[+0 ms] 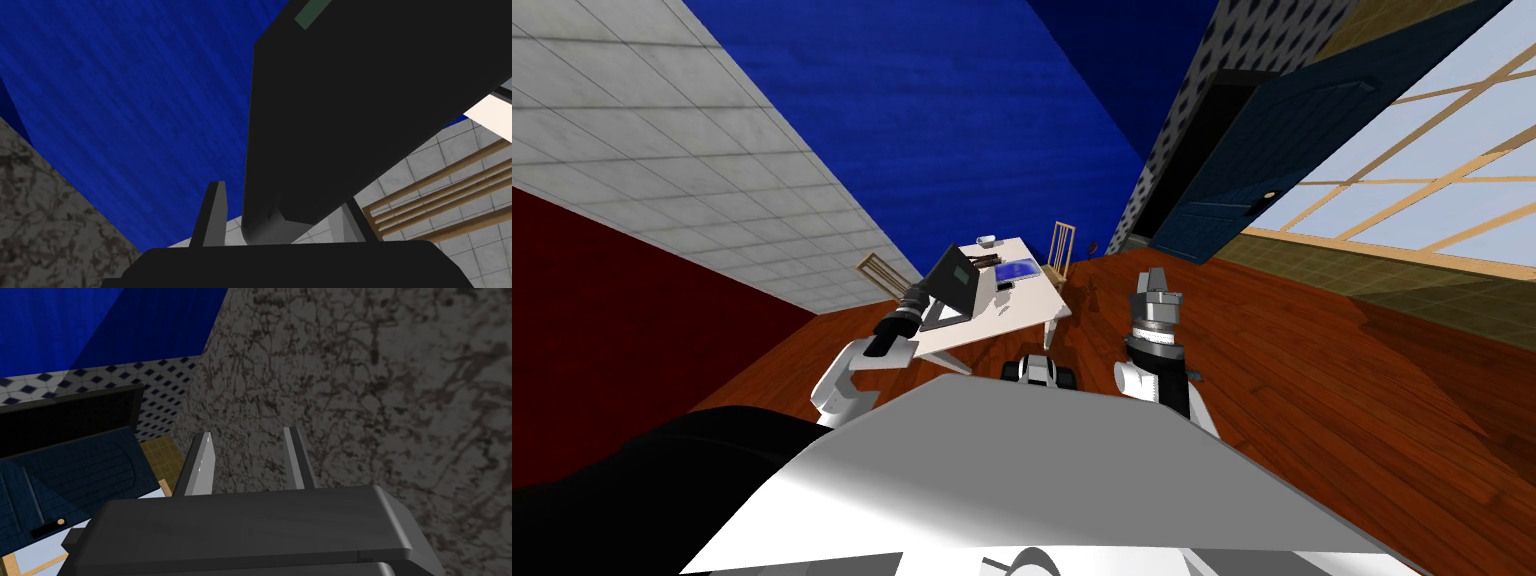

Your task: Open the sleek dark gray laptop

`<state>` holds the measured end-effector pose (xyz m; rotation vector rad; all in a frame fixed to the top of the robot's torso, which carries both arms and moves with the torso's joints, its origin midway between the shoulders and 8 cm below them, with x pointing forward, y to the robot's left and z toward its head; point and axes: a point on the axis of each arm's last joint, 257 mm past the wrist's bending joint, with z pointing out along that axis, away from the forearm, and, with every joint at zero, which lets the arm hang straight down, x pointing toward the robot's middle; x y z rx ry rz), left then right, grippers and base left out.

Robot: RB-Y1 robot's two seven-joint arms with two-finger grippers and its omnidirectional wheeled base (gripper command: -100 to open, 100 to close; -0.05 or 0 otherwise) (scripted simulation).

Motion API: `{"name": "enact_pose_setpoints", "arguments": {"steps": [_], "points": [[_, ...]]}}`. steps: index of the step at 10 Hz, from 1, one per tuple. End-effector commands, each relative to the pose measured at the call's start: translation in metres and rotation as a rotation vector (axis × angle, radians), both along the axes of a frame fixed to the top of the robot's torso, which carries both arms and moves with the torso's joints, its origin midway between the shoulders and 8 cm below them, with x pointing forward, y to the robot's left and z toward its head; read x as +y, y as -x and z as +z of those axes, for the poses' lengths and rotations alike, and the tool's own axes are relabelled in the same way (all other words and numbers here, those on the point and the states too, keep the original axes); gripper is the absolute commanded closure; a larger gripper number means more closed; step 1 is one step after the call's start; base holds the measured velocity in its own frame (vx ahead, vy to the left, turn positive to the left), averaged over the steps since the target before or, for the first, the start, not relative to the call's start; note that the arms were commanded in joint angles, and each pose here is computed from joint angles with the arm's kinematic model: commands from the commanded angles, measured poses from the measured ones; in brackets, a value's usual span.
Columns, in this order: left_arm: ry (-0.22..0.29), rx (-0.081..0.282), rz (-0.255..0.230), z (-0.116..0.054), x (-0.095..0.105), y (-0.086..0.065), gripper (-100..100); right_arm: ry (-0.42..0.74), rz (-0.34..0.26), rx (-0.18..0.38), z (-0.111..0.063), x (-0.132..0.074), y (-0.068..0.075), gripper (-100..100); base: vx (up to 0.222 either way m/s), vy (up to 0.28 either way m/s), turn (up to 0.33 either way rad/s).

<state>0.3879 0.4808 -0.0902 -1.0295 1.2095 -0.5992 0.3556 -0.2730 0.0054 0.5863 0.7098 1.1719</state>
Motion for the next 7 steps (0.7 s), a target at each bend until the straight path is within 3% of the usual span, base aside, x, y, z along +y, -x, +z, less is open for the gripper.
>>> {"name": "enact_pose_setpoints", "arguments": {"steps": [1,7], "points": [[0.085,-0.026,-0.002,-0.013,0.000,-0.006,100,0.000,0.000,0.000,0.000,0.000,0.000,0,-0.063,0.091,0.012],[0.345,-0.110,-0.014,-0.051,-0.008,-0.027,100,0.000,0.000,0.000,0.000,0.000,0.000,0,-0.053,0.085,0.018]]}}
